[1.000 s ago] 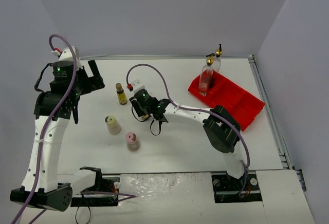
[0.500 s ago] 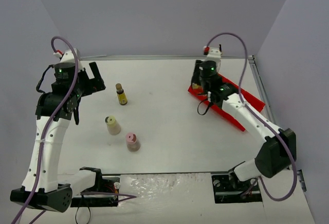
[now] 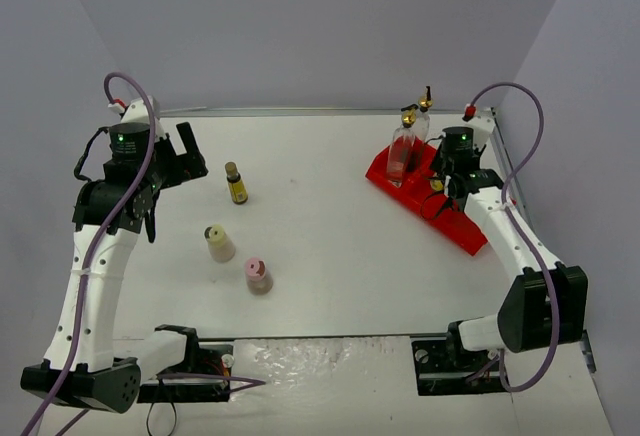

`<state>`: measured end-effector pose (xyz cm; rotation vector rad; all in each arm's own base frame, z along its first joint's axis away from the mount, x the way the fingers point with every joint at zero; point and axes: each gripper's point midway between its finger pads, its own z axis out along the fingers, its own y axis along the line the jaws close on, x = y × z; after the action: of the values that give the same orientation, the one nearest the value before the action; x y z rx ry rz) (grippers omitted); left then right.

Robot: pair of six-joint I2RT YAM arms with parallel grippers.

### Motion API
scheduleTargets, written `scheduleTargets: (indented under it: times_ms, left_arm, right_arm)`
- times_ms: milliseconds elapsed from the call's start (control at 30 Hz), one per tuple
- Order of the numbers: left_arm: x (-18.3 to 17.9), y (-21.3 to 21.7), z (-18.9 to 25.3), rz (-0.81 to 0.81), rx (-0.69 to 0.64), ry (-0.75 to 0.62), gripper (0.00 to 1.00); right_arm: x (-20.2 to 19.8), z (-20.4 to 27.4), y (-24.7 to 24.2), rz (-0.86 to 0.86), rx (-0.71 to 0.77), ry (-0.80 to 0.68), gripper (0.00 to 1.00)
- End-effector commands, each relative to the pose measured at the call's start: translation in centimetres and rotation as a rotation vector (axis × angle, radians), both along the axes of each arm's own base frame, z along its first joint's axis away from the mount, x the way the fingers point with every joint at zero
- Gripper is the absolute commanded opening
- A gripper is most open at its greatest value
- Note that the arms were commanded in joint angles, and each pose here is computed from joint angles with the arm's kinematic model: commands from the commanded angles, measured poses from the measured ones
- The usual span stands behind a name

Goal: Organize the condiment bottles

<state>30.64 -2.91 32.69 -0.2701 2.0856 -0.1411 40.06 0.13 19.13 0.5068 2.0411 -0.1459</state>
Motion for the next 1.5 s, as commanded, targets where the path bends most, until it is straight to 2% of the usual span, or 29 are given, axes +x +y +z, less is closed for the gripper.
scheduleTargets:
  times_ms: [0, 567, 867, 1233, 1267, 1333, 1400, 1467]
  left_arm:
    - [0.8, -0.1, 2.8, 0.005, -0.03, -0.104, 0.97]
    - [1.1, 0.0, 2.8, 0.013, -0.027, -0.1, 0.97]
    - [1.3, 0.1, 3.3, 0.017, -0.022, -0.103, 0.97]
    - [1.1, 0.2, 3.6, 0.017, -0.014, -0.105, 0.97]
    - [1.1, 0.2, 3.6, 0.017, -0.015, -0.106, 0.97]
    - [1.0, 0.2, 3.6, 0.018, -0.015, -0.106, 0.97]
    - [1.0, 0.2, 3.6, 0.016, -0.016, -0.106, 0.97]
    - [1.0, 0.2, 3.6, 0.018, -0.018, -0.107, 0.97]
  right_arm:
    - [2.5, 3.4, -2.4, -0.093, 0.038, -0.162, 0.0]
    - [8.0, -0.7, -6.2, -0.156, 0.092, -0.217, 0.0]
    - [10.4, -2.8, -6.0, -0.128, 0.108, -0.212, 0.0]
    - [10.6, -3.3, -6.4, -0.131, 0.077, -0.199, 0.0]
    - [10.6, -3.4, -6.4, -0.132, 0.076, -0.197, 0.01]
    - [10.5, -3.5, -6.4, -0.132, 0.073, -0.191, 0.11]
    - [10.4, -3.6, -6.3, -0.131, 0.071, -0.183, 0.33]
    - [10.4, -3.6, -6.3, -0.132, 0.067, -0.175, 0.43]
